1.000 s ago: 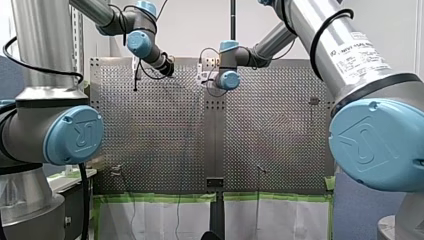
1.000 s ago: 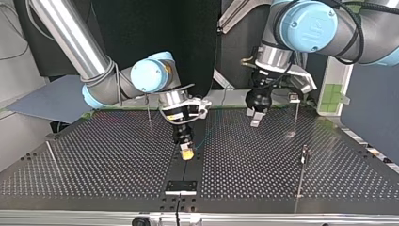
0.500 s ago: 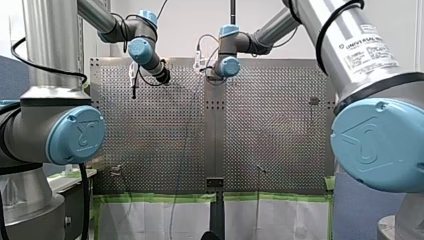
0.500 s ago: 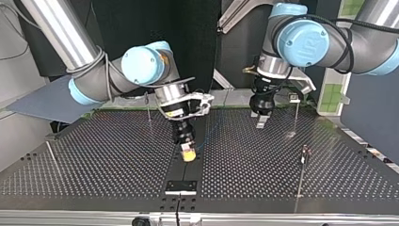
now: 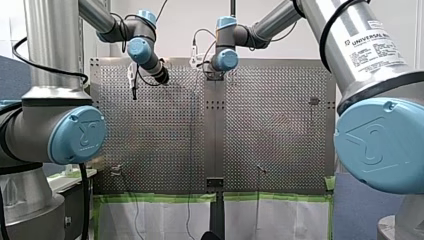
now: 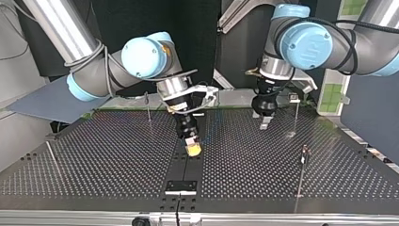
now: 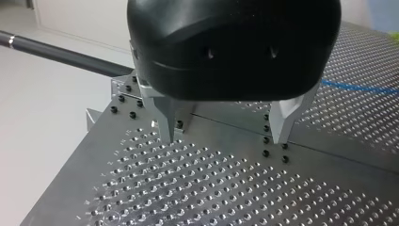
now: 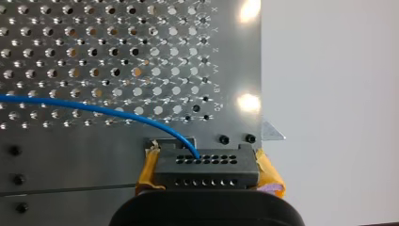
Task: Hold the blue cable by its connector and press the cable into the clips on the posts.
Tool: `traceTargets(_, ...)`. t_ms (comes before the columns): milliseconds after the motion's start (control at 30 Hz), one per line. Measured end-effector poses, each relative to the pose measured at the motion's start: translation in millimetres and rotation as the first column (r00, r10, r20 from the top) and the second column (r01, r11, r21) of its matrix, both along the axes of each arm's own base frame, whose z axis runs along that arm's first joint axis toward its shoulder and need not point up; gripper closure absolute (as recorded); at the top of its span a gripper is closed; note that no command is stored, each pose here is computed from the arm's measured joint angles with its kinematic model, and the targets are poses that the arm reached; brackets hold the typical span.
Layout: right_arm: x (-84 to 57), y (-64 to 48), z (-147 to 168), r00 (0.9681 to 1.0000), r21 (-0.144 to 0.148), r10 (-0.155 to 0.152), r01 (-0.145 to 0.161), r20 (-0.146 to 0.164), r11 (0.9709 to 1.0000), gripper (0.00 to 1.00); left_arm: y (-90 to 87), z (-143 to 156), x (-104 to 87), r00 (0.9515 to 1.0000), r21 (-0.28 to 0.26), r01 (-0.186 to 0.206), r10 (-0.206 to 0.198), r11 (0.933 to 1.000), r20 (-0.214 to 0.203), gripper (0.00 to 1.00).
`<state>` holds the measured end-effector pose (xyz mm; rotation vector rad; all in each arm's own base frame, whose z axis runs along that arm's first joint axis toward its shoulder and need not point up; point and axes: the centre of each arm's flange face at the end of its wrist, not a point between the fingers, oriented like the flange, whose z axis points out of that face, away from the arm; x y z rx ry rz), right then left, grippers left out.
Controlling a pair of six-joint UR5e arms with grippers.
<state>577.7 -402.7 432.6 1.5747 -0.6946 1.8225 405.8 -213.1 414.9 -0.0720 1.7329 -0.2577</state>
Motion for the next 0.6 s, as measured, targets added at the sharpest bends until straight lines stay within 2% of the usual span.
traceTargets(167,-1.8,0.8,-7.3,0.9999,0.010,-0.004,0.004,-0.010,0.9999,1.00,0.6,7.1,1.6,0.9999,-0.037,0.009,-0.009,0.9993,-0.011,0.00)
traceTargets(333,-3.6,3.0,-2.2,1.0000,0.003,-0.004,0.004,-0.007,1.0000,1.00,2.0,10.3,4.7,0.9995,-0.081,0.026,-0.027,0.9964,-0.015,0.00)
traceTargets(600,-5.5,4.2,3.0,1.0000,-0.002,-0.005,0.005,-0.002,1.0000,1.00,1.5,6.3,9.2,0.9968,-0.159,0.063,-0.070,0.9852,-0.038,0.00)
